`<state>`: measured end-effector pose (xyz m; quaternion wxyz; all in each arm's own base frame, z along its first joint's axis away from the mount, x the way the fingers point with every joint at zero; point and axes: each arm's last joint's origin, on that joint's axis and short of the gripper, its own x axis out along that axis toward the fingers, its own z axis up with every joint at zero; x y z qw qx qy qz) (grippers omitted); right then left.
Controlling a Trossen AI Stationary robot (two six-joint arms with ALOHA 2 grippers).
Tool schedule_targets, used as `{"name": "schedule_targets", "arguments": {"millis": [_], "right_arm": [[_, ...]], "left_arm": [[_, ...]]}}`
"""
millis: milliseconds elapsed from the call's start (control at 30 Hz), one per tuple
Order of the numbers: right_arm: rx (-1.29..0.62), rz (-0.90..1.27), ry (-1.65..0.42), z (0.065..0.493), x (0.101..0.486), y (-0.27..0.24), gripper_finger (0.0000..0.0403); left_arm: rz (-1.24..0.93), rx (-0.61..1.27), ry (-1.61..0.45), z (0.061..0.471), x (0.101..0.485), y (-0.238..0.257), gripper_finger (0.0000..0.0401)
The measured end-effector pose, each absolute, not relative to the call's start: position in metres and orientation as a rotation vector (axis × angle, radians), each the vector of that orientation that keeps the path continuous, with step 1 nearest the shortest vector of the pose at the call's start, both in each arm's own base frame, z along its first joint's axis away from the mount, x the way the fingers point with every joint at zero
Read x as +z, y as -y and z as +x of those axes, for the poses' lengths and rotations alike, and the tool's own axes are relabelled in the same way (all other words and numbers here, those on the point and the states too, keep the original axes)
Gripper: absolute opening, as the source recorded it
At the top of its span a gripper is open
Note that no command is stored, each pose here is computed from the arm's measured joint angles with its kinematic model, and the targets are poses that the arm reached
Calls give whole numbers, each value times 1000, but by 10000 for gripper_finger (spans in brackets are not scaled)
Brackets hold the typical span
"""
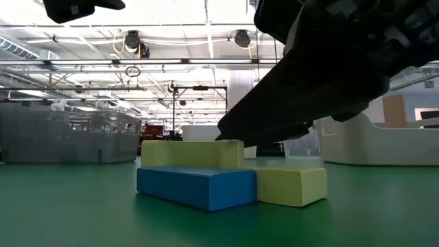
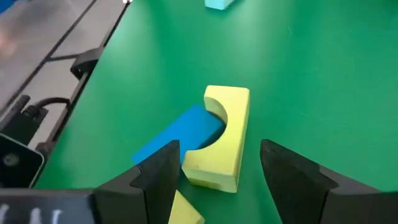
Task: Sort & place blocks by color
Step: Put the top green block into the transparent bin
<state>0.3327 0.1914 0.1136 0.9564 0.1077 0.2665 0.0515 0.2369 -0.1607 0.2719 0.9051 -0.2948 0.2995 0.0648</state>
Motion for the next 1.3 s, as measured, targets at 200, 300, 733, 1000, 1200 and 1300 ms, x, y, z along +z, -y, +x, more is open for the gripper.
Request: {"name": "schedule_targets", "arguments": {"millis": [200,300,733,1000,1200,1300], "right_arm": [[111,120,-548,332,112,-190,212],[89,113,-553,333,111,-187,212],[50,123,-557,340,110,-173,212],[34,125,-567,343,109,-167,212],[67,177,-590,344,108,-164,212],[65,200,-611,345,104,-162,212]], "left_arm": [[-604,133,-619,237,272,161,276],[-604,133,-619,237,272,161,276],[-581,171,-586,238,272,159,276],[-558,170,-585,238,272,158,276],[-544,166,-585,238,272,157,276],[-546,171,-584,239,272,156,276]]}}
